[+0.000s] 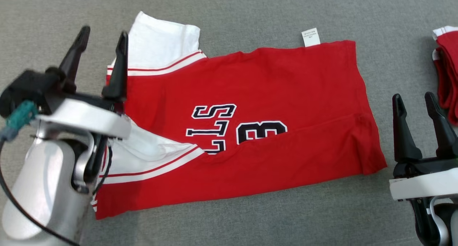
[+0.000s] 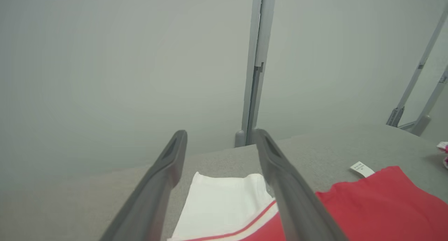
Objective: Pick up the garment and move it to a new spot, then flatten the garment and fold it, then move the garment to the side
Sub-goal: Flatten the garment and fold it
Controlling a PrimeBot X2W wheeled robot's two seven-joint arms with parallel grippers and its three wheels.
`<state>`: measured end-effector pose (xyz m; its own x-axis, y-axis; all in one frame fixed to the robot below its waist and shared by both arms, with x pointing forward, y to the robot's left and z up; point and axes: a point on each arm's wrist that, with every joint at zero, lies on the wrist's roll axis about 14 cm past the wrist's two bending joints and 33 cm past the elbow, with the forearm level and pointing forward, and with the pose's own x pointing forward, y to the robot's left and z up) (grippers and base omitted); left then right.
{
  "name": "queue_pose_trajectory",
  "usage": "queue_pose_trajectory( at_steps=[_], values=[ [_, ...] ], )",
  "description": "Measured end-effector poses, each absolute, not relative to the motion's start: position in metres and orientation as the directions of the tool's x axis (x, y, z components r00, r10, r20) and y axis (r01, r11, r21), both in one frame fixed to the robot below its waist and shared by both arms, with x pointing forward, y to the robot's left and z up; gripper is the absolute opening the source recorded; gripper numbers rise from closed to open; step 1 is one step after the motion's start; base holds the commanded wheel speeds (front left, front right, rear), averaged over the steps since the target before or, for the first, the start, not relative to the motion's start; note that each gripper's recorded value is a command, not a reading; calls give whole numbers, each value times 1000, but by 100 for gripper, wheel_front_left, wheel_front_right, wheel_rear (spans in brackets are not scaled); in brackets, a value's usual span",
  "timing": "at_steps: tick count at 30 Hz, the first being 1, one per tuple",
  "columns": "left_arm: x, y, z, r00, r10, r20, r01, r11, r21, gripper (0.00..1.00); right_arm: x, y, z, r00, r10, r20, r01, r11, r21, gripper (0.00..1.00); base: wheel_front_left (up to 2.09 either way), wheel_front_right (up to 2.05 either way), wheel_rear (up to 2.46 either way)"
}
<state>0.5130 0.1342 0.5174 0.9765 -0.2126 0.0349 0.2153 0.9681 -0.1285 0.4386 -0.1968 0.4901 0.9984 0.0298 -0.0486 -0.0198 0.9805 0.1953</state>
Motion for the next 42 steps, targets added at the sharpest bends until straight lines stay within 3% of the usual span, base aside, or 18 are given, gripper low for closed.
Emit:
queue_pose_trajectory(
  at_steps=[3, 8, 13, 21, 22, 23, 24, 25, 29, 36, 42],
  values=[
    [545, 113, 514, 957, -291, -2, 289, 951, -114, 100, 441, -198, 482, 998, 23, -63, -11, 980, 196, 100, 0, 0, 0],
    [584, 90, 469, 909, -370, -194, 350, 928, -131, 100, 441, -206, 465, 995, -2, -96, 21, 980, 199, 100, 0, 0, 0],
    [614, 94, 406, 845, -357, -397, 330, 934, -137, 100, 441, -214, 445, 991, -28, -134, 55, 978, 202, 100, 0, 0, 0],
    [629, 101, 355, 791, -333, -514, 297, 942, -154, 100, 439, -226, 427, 983, -64, -169, 98, 975, 201, 100, 0, 0, 0],
    [629, 102, 351, 784, -330, -525, 293, 943, -156, 79, 440, -227, 426, 983, -67, -170, 101, 974, 201, 100, 0, 0, 0],
    [631, 103, 349, 781, -330, -530, 292, 943, -157, 37, 440, -228, 425, 983, -70, -171, 104, 974, 201, 100, 0, 0, 0],
    [632, 103, 347, 779, -329, -533, 289, 944, -160, 10, 441, -230, 425, 982, -76, -170, 109, 974, 198, 100, 0, 0, 0],
    [633, 103, 346, 776, -330, -538, 282, 944, -172, 0, 442, -232, 427, 983, -81, -165, 113, 974, 196, 100, 0, 0, 0],
    [636, 102, 347, 784, -335, -523, 286, 942, -176, 0, 458, -251, 444, 989, -101, -104, 118, 978, 170, 100, 0, 0, 0],
    [635, 102, 360, 806, -334, -488, 288, 943, -170, 0, 517, -273, 481, 998, -57, -19, 59, 993, 101, 100, 0, 0, 0],
    [636, 101, 376, 829, -339, -446, 296, 941, -164, 0, 565, -231, 455, 986, 97, -135, -83, 991, 106, 100, 0, 0, 0]
  ],
)
